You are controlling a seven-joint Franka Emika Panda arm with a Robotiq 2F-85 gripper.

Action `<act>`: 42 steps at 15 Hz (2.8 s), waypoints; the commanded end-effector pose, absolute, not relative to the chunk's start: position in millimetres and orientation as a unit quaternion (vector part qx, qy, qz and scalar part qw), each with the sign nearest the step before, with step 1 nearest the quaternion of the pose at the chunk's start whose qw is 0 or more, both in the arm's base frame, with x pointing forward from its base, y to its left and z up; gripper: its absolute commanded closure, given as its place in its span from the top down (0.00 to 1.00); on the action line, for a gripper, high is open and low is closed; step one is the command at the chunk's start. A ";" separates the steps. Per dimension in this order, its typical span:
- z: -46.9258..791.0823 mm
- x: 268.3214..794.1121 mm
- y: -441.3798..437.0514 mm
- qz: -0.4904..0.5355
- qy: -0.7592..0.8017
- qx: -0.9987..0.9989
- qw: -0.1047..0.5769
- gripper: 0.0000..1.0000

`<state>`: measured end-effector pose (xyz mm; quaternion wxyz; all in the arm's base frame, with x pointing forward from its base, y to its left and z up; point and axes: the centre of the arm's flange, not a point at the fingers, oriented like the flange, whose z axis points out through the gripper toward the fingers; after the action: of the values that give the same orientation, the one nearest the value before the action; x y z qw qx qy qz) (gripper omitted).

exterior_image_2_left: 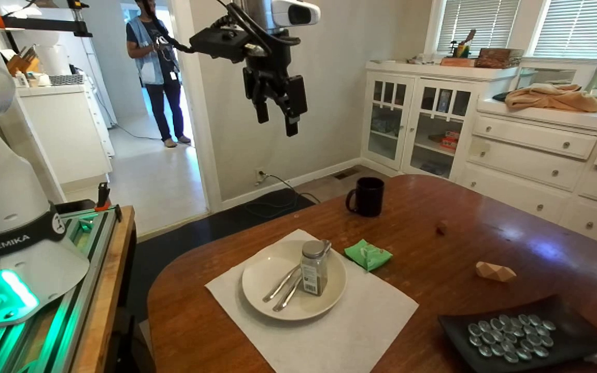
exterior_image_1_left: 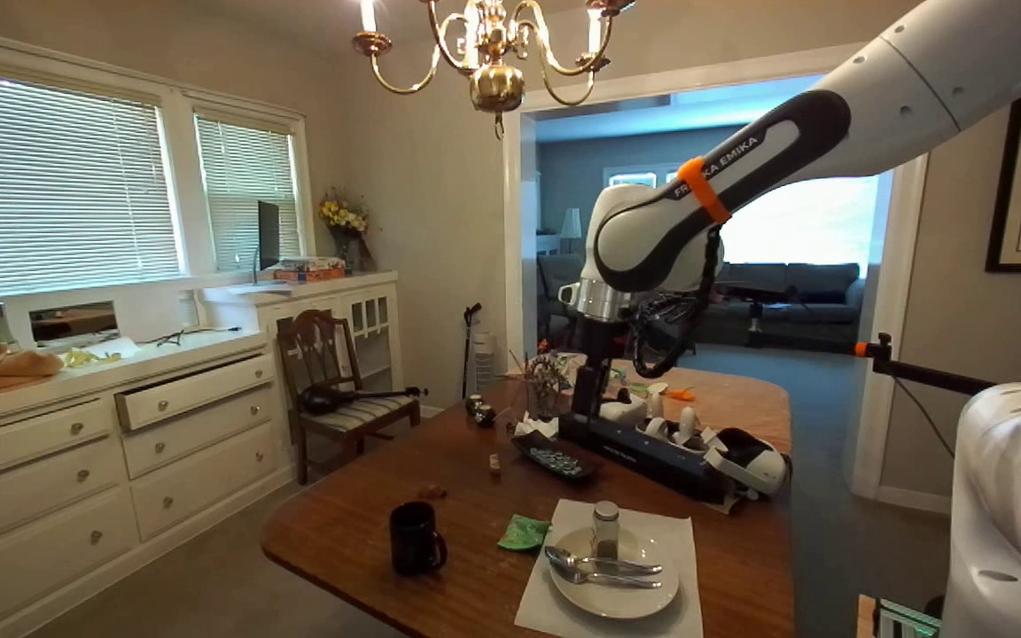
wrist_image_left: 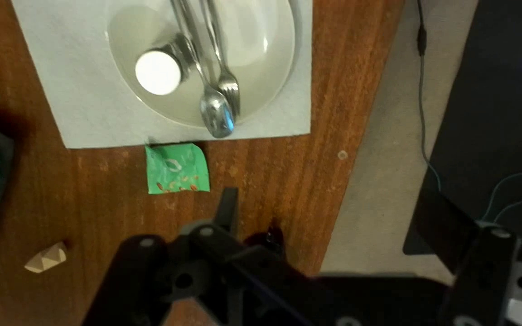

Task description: Put the spice table on the table and the fork inside the cup

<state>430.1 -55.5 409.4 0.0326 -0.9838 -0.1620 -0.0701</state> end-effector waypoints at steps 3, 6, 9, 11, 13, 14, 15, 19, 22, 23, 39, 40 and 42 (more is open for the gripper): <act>410.3 428.3 -73.6 -0.065 -0.152 -0.986 0.021 1.00; 410.5 429.1 -68.5 -0.065 -0.157 -0.985 0.020 1.00; 392.4 432.1 -81.4 -0.040 -0.154 -0.987 0.017 1.00; 371.8 430.4 -100.3 -0.009 -0.141 -0.990 0.014 1.00; 345.5 430.0 -119.2 0.021 -0.125 -0.992 0.017 1.00; 337.6 426.7 -126.3 0.034 -0.118 -0.992 0.018 1.00; 322.2 425.9 -138.5 0.049 -0.109 -0.993 0.013 1.00; 282.6 415.4 -168.3 0.101 -0.082 -0.992 0.006 1.00; 260.4 413.5 -171.4 0.125 -0.060 -0.990 0.005 1.00; 249.4 405.4 -176.2 0.131 -0.049 -0.990 0.005 1.00; 188.1 411.3 -193.9 0.034 0.004 -0.999 0.013 1.00; 190.4 413.6 -191.7 0.019 0.014 -1.000 0.018 1.00; 192.8 421.5 -182.2 -0.005 0.016 -0.999 0.028 1.00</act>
<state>416.6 -191.9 193.4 0.0131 -0.9994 0.0132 0.0304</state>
